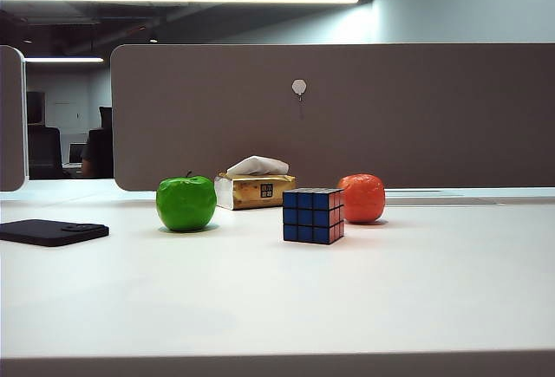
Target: Move all the fruits on the tabletop near the face of the Rubik's cube that has the color most similar to each fruit.
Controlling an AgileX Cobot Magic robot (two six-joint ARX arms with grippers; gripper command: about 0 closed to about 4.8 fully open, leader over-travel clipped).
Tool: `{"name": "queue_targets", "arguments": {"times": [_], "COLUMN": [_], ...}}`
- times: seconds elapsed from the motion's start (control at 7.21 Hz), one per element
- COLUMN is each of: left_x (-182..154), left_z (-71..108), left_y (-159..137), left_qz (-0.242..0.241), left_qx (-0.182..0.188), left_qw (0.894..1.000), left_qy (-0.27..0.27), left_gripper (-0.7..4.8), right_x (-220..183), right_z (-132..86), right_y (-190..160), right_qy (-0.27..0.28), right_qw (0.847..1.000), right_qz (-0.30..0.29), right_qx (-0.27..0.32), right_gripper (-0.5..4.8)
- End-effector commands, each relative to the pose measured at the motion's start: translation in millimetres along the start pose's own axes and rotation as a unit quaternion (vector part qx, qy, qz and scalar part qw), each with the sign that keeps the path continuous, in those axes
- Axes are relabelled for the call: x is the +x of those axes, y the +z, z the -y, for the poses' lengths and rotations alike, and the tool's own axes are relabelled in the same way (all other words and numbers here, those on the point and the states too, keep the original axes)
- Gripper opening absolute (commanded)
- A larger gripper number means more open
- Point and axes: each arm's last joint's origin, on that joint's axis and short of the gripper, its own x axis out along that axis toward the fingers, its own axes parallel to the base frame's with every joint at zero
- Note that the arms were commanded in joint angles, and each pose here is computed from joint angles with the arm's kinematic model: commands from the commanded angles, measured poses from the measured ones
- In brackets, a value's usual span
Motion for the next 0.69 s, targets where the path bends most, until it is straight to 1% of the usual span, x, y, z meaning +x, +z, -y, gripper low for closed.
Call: {"name": "queue_targets", "arguments": {"times": [0.14, 0.42, 0.55, 0.69], "left_x": [-1, 0, 1, 1], "left_z": [9.5, 19.1, 24.3, 26.1], "left_y": [8, 8, 8, 7], "left_qz": [0.007, 0.009, 0.008, 0.007], "left_qx": [-0.004, -0.010, -0.013, -0.013], "left_qw": [0.993, 0.986, 0.983, 0.983], "left_qy": [-0.121, -0.168, -0.181, -0.183], "left_gripper": [-0.05, -0.05, -0.05, -0.05], "right_x": [-5, -12, -15, -16], "right_z": [-2, -1, -1, -1], "right_y": [26, 40, 46, 48], "right_qy": [0.061, 0.066, 0.067, 0.068], "right_qw": [0.997, 0.994, 0.993, 0.993], "right_qz": [-0.039, -0.080, -0.092, -0.097], "right_qx": [-0.002, -0.024, -0.023, -0.023], "right_gripper": [0.00, -0.01, 0.00, 0.00]}}
